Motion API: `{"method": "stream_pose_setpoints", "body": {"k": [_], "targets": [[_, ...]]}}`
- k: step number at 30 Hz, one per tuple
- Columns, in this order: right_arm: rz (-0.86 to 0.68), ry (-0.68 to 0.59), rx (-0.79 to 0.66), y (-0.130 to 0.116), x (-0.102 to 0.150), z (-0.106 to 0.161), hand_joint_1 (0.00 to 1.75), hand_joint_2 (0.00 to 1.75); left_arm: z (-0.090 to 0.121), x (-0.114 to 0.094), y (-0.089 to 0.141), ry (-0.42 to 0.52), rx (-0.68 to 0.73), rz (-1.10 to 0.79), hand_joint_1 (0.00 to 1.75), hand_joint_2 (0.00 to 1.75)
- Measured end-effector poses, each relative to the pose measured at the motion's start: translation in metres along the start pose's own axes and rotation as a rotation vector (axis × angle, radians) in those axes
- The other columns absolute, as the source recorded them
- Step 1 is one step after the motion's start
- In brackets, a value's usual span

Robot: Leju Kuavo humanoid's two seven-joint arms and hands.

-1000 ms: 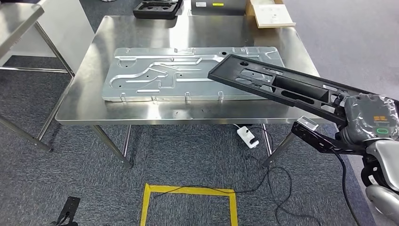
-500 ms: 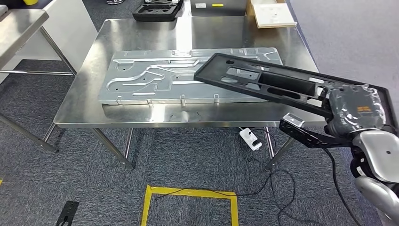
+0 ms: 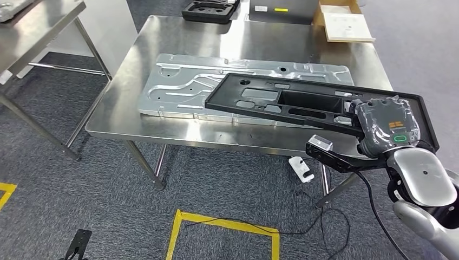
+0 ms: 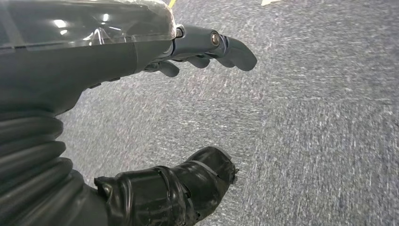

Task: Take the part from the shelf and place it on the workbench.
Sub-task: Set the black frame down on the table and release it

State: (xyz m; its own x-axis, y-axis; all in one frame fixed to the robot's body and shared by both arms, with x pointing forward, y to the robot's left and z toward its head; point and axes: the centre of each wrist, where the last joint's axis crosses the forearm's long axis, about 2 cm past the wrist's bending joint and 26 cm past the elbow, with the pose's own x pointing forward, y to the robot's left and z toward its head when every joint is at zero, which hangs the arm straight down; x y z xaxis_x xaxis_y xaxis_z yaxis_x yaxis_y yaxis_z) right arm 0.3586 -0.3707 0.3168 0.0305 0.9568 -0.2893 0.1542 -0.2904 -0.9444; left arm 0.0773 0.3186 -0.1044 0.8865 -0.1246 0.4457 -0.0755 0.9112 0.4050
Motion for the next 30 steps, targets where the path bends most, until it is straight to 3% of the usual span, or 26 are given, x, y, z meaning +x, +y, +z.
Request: {"method": "stream_pose_setpoints", "body": {"k": [8,12,16,25,30], "targets": [[0.012,0.035,0.033,0.006,-0.003,0.001,1.75,1.75,0.002,-0.004,-0.001,0.01,-0.007,-0.011,0.0,1.75],[0.022,0.063,0.108,0.026,-0.011,0.008,1.75,1.75,0.003,-0.004,-0.003,0.019,-0.015,-0.015,0.0,1.75],[0.051,0.094,0.174,0.045,-0.024,0.017,1.75,1.75,0.004,-0.006,-0.004,0.022,-0.023,-0.019,0.0,1.75],[0.084,0.205,0.225,0.063,-0.066,0.031,1.75,1.75,0.004,-0.006,-0.006,0.016,-0.031,-0.029,0.0,1.75],[0.089,0.226,0.264,0.075,-0.074,0.038,1.75,1.75,0.006,-0.006,-0.009,0.014,-0.039,-0.031,0.0,1.75]]}}
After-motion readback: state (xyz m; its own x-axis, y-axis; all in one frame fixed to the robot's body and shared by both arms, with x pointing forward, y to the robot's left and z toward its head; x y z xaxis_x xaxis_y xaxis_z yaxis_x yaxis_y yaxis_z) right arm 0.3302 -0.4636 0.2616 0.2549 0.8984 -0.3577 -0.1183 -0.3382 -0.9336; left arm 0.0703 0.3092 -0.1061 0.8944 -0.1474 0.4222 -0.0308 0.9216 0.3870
